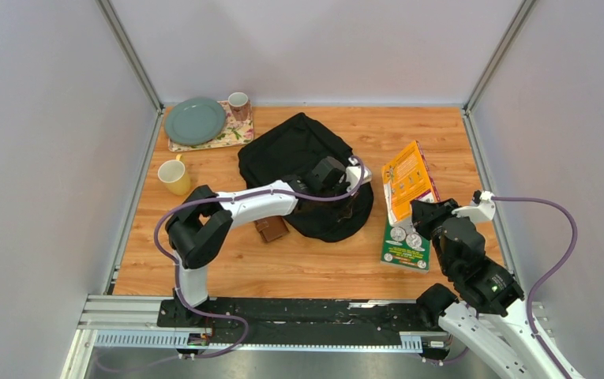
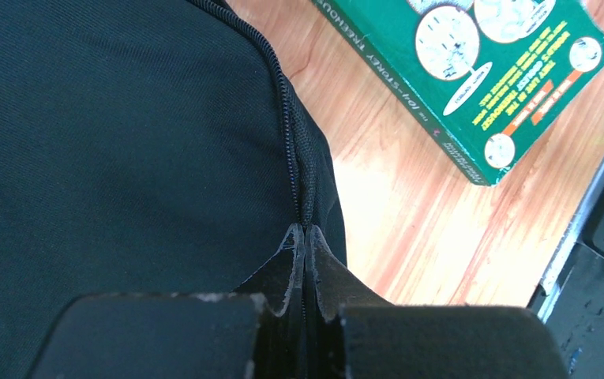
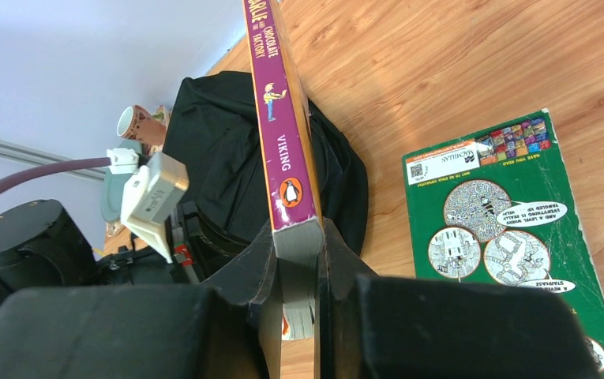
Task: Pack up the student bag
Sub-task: Place the book in the student bag.
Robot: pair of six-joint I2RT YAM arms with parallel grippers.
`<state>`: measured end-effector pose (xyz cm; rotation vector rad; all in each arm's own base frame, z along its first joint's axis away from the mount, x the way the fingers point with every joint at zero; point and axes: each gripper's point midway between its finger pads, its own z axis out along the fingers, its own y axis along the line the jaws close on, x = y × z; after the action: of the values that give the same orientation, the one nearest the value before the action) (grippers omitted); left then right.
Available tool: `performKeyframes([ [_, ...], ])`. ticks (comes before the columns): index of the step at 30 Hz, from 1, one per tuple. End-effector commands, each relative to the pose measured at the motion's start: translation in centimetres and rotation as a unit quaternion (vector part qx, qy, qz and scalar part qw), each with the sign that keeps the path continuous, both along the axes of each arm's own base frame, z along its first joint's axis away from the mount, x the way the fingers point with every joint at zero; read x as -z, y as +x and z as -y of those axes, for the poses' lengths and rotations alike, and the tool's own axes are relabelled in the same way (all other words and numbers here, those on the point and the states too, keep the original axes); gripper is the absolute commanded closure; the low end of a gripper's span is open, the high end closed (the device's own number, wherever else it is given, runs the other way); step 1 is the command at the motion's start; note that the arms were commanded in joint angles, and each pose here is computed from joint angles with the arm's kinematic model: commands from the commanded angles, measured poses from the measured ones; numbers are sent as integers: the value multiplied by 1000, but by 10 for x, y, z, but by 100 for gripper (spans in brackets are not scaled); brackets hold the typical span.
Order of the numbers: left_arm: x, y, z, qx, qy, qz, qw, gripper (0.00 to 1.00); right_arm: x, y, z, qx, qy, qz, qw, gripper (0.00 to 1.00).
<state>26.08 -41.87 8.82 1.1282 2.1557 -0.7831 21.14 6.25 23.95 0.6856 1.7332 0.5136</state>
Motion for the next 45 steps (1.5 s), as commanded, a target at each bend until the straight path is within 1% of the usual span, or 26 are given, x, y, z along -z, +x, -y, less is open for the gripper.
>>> performKeyframes([
  [1,-58,4,4,2,-59,28,998,100,-18,4,-2,5,26,28,999,98],
  [4,-69,6,-1,-7,-72,27,997,100,-19,2,-2,-1,26,26,999,98],
  [7,-89,17,-11,-39,-80,51,995,100,-15,-1,-2,-2,21,13,1000,99],
  [9,-107,22,-21,-48,-85,61,993,100,-9,-5,0,-4,15,-2,1000,100],
  [10,-128,22,-18,-35,-100,65,992,100,-5,-7,0,-6,12,-10,1000,100],
  [11,-136,23,-19,-33,-99,69,992,100,5,-12,2,-5,6,-30,1000,100],
  [12,-138,21,-23,-29,-86,67,994,100,11,-15,2,-5,14,-39,999,100],
  [14,-156,24,-24,-29,-93,85,992,100,15,-22,-4,-28,34,-42,998,100],
  [18,-164,31,-30,-51,-98,108,988,100,7,-34,-25,-84,103,-21,991,100],
  [20,-169,30,-32,-57,-109,110,986,100,5,-40,-37,-114,129,-26,985,100],
  [25,-198,29,-29,-57,-151,130,978,100,17,-43,-83,-199,168,-83,962,100],
  [28,-215,28,-32,-60,-163,146,974,100,25,-31,-101,-214,187,-81,955,100],
  [29,-217,27,-33,-57,-164,146,974,100,20,-23,-107,-218,198,-62,954,100],
  [30,-217,25,-33,-54,-165,143,974,100,18,-19,-110,-219,203,-57,953,100],
  [31,-217,23,-33,-52,-166,143,974,100,22,-13,-117,-224,202,-67,951,100],
  [32,-218,22,-33,-52,-167,141,974,100,11,-7,-125,-233,214,-49,947,100],
  [33,-218,21,-34,-51,-169,139,974,100,11,-3,-130,-235,219,-53,945,100],
  [34,-218,19,-34,-49,-171,138,974,100,22,4,-137,-234,216,-73,945,100],
  [35,-220,18,-34,-48,-175,136,974,100,11,7,-147,-256,228,-54,938,100],
  [38,-217,16,-33,-44,-175,130,975,100,12,27,-160,-256,245,-40,934,100],
  [39,-216,16,-33,-45,-175,128,975,100,14,32,-161,-247,262,-49,932,100],
  [40,-214,15,-33,-46,-176,126,975,100,30,39,-163,-236,261,-67,934,100],
  [41,-213,16,-33,-48,-176,123,976,100,24,46,-166,-235,271,-48,932,100],
  [42,-214,15,-32,-47,-179,124,975,100,29,50,-167,-226,275,-55,933,100],
  [43,-212,14,-32,-46,-180,120,975,100,38,62,-164,-198,280,-55,938,100],
  [45,-211,15,-32,-48,-180,119,975,100,42,68,-164,-185,294,-54,936,100],
])
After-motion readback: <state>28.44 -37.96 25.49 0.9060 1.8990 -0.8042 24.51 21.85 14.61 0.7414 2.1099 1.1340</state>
